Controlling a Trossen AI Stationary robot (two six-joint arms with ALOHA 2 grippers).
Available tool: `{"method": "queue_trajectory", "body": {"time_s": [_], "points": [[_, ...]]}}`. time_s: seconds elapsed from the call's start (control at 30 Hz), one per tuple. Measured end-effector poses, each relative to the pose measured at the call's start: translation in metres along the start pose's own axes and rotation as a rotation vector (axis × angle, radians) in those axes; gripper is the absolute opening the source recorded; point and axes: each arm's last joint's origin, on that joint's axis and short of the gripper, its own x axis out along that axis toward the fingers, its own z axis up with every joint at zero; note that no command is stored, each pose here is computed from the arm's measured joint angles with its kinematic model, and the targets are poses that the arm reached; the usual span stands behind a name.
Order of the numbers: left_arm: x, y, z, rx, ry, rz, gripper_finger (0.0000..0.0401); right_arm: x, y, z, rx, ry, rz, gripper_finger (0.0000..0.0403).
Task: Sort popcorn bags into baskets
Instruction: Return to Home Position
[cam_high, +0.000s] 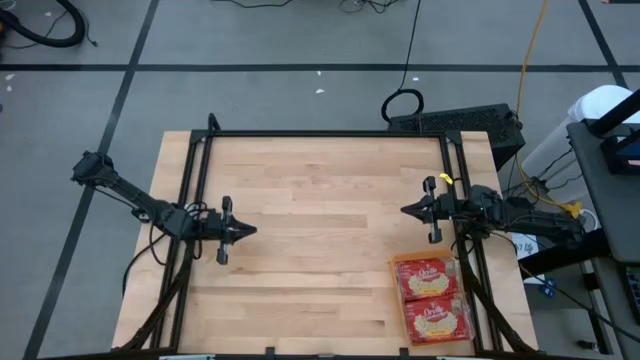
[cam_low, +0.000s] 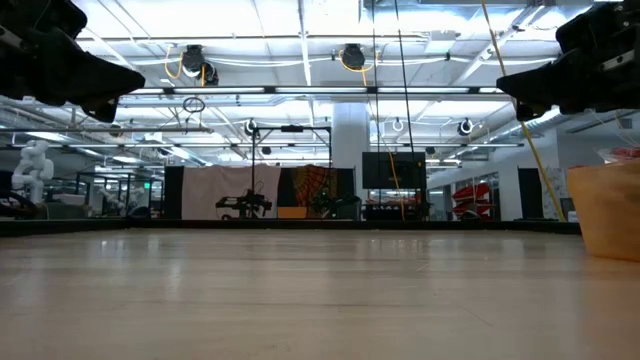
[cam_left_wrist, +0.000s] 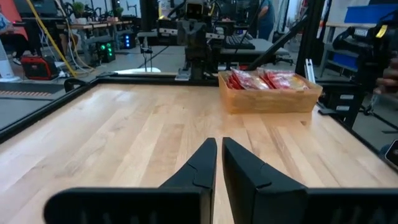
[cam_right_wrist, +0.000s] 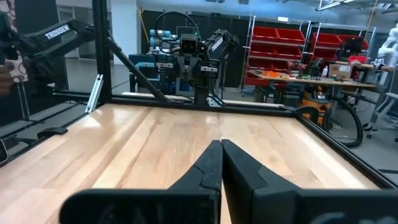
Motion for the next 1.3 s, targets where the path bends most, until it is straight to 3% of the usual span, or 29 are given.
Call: {"method": "queue_trajectory", "body": {"time_s": [0.37, 0.57, 0.73, 1.3], "points": [[0.000, 0.005, -0.010, 0.087, 0.045, 0.028, 0.0005, 0.000, 0.000, 0.000, 0.000, 0.001, 0.000, 0.0000], [0.002, 0.011, -0.009, 0.116, 0.041, 0.047, 0.0017, 0.000, 0.000, 0.000, -0.001, -0.003, 0.002, 0.0000], [0.004, 0.019, -0.007, 0.117, 0.034, 0.013, 0.0005, 0.000, 0.000, 0.000, -0.002, -0.005, 0.002, 0.0000], [0.008, 0.052, -0.006, 0.106, 0.038, 0.090, 0.0013, 0.000, 0.000, 0.001, -0.004, -0.007, 0.003, 0.0000]]}}
